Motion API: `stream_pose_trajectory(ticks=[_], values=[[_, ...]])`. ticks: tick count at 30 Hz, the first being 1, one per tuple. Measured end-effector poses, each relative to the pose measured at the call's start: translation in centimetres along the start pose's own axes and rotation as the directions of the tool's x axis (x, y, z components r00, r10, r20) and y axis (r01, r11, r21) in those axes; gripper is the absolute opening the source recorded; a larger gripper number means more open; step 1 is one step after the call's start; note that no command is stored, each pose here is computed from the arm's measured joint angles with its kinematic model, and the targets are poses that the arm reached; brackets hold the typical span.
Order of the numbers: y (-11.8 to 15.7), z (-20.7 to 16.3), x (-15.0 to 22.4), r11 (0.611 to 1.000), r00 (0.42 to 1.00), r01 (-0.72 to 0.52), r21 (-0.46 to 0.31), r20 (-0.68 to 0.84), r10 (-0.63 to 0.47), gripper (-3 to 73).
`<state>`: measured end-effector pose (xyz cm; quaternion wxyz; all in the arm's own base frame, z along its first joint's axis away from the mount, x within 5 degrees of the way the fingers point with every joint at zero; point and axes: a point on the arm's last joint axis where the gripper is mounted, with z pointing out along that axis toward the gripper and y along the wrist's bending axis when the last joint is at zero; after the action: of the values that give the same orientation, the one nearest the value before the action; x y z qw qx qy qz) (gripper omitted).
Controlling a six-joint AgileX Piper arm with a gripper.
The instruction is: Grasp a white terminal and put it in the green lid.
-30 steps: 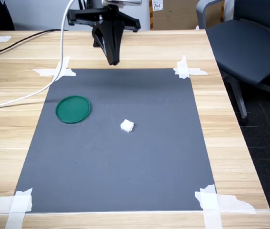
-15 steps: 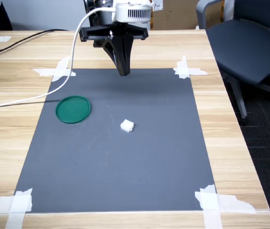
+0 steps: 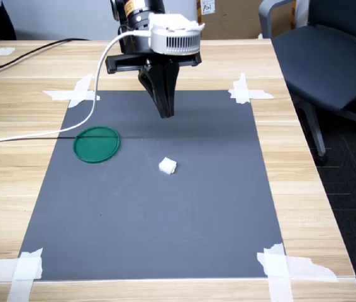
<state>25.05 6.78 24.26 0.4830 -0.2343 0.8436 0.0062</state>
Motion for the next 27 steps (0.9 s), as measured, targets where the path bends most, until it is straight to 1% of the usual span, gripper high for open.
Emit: stream_pose_trajectory(ticks=[7, 17, 23, 27], values=[[0.7, 1.5, 0.8, 0.997, 0.998, -0.001, -0.075, -0.056, -0.003, -2.9], [0.9, 2.1, 1.2, 0.996, 0.997, -0.003, -0.094, -0.079, -0.005, -2.9], [1.2, 3.3, 2.2, 0.991, 0.988, 0.056, -0.124, -0.137, -0.073, -2.9], [1.2, 4.0, 2.0, 0.988, 0.981, 0.054, -0.142, -0.175, -0.079, -2.9]])
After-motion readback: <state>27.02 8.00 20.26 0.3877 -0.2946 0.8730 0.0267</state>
